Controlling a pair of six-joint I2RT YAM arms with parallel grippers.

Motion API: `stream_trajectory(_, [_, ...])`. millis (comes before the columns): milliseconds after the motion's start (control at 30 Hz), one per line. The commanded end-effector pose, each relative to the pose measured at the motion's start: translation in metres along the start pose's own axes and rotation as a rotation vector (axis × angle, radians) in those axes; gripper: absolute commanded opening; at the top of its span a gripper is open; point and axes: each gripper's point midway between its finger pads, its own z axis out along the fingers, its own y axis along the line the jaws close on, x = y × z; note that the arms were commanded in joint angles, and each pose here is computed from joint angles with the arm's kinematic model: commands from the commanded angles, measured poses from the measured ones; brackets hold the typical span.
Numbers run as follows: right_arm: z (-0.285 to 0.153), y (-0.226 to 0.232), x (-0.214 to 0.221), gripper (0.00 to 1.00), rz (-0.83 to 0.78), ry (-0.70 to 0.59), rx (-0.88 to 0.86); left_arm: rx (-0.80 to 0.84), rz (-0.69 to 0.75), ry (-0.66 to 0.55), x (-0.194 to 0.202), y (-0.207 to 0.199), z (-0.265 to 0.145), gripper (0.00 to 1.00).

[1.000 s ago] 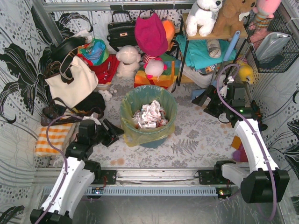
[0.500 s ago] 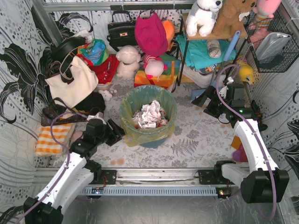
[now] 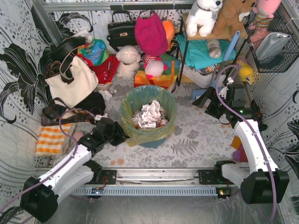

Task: Tie the trash bag

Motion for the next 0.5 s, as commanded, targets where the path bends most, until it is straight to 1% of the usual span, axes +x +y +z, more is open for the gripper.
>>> stream_trajectory(0, [-0.004,-0.001,-0.001,0.94,-0.026,-0.010,0.004,-0.017,0.043,-0.086,-0.019,-0.011,-0.004,0.43])
stream_trajectory(33, [-0.004,0.000,0.000,0.93,-0.026,-0.009,0.001,-0.017,0.045,-0.090,-0.020,-0.012,-0.005,0.38])
stream_trajectory(100, [-0.005,0.001,0.000,0.93,-0.026,-0.006,-0.004,-0.020,0.049,-0.096,-0.021,-0.012,-0.007,0.32])
stream_trajectory(300, [-0.006,0.019,0.004,0.88,-0.081,0.039,-0.100,-0.027,0.060,-0.130,-0.029,-0.017,-0.019,0.22])
stream_trajectory(367, [-0.006,0.032,0.005,0.87,-0.111,0.039,-0.140,-0.025,0.066,-0.146,-0.033,-0.021,-0.024,0.14])
stream_trajectory(433, [-0.006,0.051,0.008,0.86,-0.151,0.045,-0.186,-0.020,0.072,-0.163,-0.038,-0.025,-0.029,0.00])
stream_trajectory(467, [-0.005,0.061,0.011,0.85,-0.166,0.051,-0.211,-0.012,0.076,-0.168,-0.040,-0.029,-0.031,0.00])
